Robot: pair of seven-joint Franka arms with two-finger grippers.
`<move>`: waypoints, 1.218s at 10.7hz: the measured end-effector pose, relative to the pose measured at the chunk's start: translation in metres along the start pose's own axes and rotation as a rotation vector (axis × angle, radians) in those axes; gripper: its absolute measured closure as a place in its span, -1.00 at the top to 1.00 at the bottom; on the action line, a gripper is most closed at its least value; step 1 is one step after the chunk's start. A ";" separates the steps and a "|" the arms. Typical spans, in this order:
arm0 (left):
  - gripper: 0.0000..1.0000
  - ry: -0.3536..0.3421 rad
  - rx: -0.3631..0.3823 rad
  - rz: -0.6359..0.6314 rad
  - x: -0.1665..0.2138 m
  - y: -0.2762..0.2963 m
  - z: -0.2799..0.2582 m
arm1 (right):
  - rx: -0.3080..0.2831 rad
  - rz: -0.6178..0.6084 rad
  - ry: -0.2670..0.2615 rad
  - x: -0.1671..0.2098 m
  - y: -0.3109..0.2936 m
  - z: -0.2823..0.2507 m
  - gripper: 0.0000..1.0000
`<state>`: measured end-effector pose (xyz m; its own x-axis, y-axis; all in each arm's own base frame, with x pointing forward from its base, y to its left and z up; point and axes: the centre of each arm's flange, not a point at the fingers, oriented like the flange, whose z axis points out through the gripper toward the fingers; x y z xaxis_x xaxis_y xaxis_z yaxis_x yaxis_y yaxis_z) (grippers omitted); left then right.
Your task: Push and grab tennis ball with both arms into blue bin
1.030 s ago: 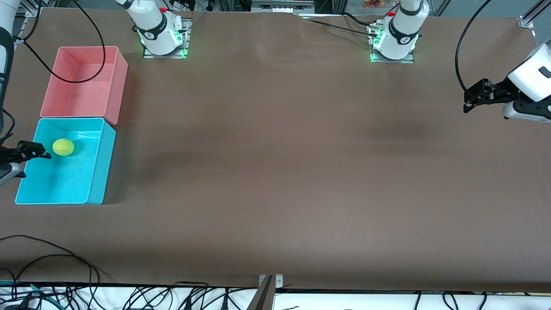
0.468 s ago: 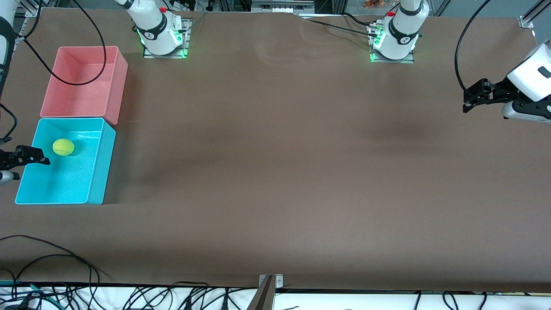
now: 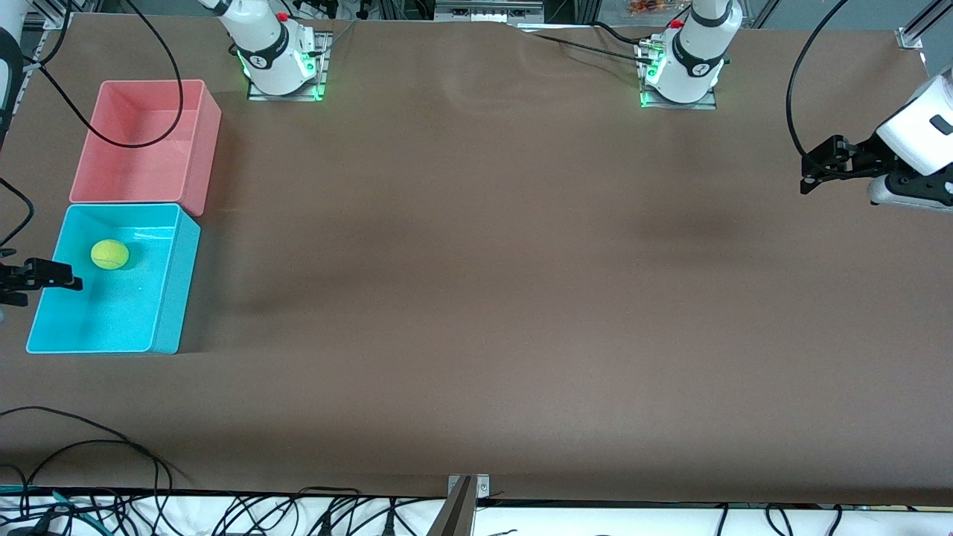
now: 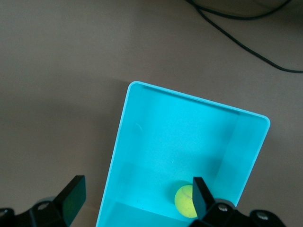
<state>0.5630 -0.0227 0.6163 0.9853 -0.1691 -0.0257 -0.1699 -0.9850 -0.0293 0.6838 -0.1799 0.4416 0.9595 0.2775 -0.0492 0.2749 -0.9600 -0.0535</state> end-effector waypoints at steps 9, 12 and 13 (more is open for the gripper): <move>1.00 -0.001 0.000 0.000 0.000 0.000 0.000 | -0.068 0.311 0.033 0.042 -0.078 -0.027 1.00; 1.00 -0.001 0.000 -0.001 0.000 0.000 0.000 | -0.097 0.408 0.066 0.036 -0.118 -0.068 1.00; 1.00 -0.001 0.000 -0.001 0.000 0.000 0.000 | -0.079 0.429 0.078 0.031 -0.138 -0.079 1.00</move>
<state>0.5629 -0.0223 0.6165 0.9854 -0.1684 -0.0263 -0.1691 -0.9852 -0.0292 0.6808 -0.0422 0.5263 0.9888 -0.1473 0.0248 -0.1481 -0.9885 0.0320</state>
